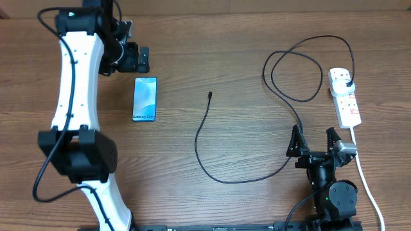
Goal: Plug charger to phone and switch on socket
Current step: 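Lower the left gripper onto the phone's top edge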
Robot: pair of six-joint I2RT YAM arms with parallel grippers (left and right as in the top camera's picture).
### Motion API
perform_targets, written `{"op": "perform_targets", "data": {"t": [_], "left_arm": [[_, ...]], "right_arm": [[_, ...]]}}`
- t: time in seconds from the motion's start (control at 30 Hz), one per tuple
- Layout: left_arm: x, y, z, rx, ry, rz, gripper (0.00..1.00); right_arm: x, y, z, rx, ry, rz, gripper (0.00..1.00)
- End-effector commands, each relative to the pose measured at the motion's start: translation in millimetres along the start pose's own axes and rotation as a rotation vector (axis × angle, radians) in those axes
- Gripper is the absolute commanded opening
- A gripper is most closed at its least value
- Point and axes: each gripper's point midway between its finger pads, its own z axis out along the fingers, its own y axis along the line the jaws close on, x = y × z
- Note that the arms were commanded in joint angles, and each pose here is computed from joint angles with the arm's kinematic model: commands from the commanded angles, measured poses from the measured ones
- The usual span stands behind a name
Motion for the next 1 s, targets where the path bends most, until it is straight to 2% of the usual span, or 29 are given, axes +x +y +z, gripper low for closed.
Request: {"op": "perform_targets", "data": {"t": [0.0,0.5,0.97], "left_arm": [[4,6,31,-0.029,0.079,-0.029,1.00],[18,17,111,-0.030,0.266,-0.044,1.00],[8,16,126,-0.017,0.233,-0.044,1.00]], "right_arm": [[0,-3,0,0.011,-0.011,-0.002,1.00],[0,-3,0,0.011,-0.011,-0.002,1.00],[0,-3,0,0.012,-0.011,-0.002,1.00]]}}
